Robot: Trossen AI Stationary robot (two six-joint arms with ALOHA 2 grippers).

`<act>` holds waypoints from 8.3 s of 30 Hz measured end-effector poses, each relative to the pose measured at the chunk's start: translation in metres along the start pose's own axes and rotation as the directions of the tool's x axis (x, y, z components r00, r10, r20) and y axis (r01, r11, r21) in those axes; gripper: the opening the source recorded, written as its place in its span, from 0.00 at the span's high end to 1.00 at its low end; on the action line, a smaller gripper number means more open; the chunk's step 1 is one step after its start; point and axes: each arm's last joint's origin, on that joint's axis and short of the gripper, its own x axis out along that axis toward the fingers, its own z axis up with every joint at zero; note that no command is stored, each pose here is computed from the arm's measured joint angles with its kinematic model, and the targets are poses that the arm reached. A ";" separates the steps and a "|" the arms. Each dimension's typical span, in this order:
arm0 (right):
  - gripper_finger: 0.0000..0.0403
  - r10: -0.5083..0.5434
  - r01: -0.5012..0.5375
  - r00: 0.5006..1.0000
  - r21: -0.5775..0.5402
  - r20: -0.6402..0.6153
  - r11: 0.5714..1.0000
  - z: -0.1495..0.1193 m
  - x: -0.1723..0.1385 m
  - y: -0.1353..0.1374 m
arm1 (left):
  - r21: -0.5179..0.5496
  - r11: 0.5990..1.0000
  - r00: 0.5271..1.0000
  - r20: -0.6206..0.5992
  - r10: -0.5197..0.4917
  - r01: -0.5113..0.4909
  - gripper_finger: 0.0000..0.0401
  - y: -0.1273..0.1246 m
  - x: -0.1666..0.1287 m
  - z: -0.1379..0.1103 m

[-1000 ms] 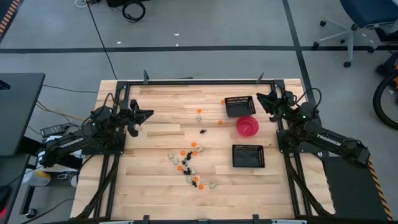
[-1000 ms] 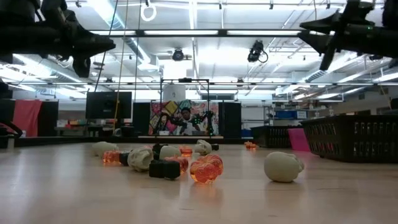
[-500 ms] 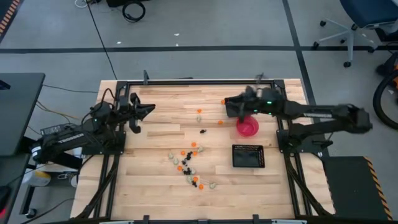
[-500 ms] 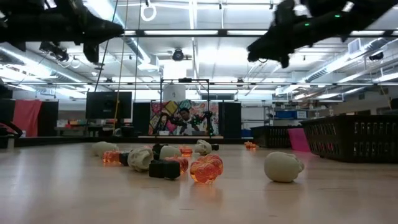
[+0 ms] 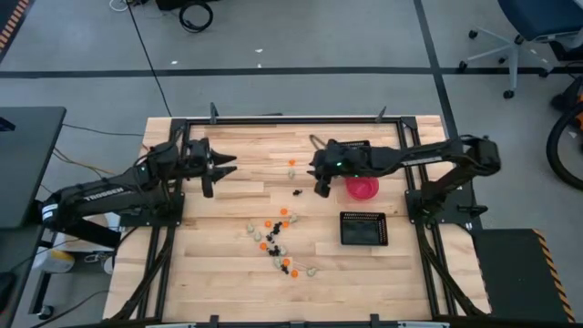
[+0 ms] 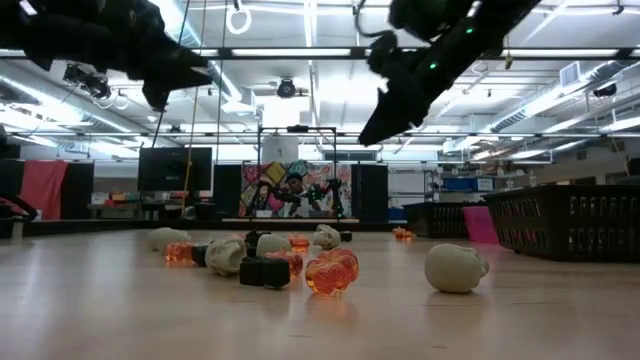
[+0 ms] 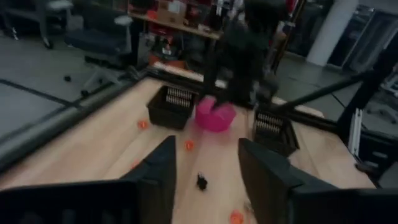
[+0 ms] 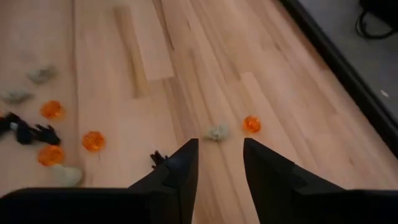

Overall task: Sort Halloween decoration
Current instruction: Put the white skull toy into the top black bin, then put the orange pumpkin toy into the pink bowl

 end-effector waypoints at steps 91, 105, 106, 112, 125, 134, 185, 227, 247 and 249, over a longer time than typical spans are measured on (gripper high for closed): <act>0.71 0.022 -0.025 0.989 -0.020 -0.146 0.999 -0.028 0.135 -0.010 | 0.227 0.951 0.969 0.173 0.174 -0.211 0.52 0.024 0.031 0.048; 0.75 0.023 -0.029 0.984 -0.031 -0.178 0.999 -0.028 0.131 -0.010 | 0.222 0.952 0.971 0.157 0.178 -0.210 0.52 0.024 0.031 0.046; 0.75 0.023 -0.029 0.983 -0.031 -0.181 0.999 -0.028 0.129 -0.010 | 0.222 0.952 0.972 0.157 0.178 -0.210 0.52 0.024 0.031 0.046; 0.75 0.017 -0.023 0.985 -0.032 -0.173 0.999 -0.016 0.110 -0.013 | 0.221 0.952 0.972 0.154 0.178 -0.210 0.52 0.024 0.031 0.046; 0.75 -0.247 0.256 0.932 -0.003 -0.266 0.967 0.007 0.028 -0.040 | 0.211 0.955 0.973 0.145 0.180 -0.208 0.52 0.024 0.032 0.045; 0.75 -0.259 0.376 0.823 0.141 -0.506 0.916 -0.016 0.015 -0.073 | 0.199 0.958 0.973 0.142 0.180 -0.206 0.52 0.024 0.032 0.045; 0.67 -0.372 0.386 0.831 -0.051 -0.413 0.921 0.001 0.020 -0.099 | 0.225 0.938 0.957 0.185 0.225 -0.264 0.52 0.031 0.033 0.049; 0.44 0.083 -0.111 0.963 -0.098 -0.255 0.989 -0.001 0.149 -0.064 | 0.209 0.959 0.971 -0.106 0.216 -0.191 0.52 0.037 0.082 0.045; 0.74 0.060 -0.079 0.953 -0.053 -0.296 0.995 -0.009 0.153 -0.069 | 0.209 0.975 0.953 -0.272 0.135 -0.079 0.52 0.015 0.084 0.026; 0.76 0.062 -0.080 0.951 -0.049 -0.301 0.996 -0.008 0.152 -0.068 | 0.210 0.975 0.953 -0.272 0.132 -0.075 0.52 0.014 0.085 0.026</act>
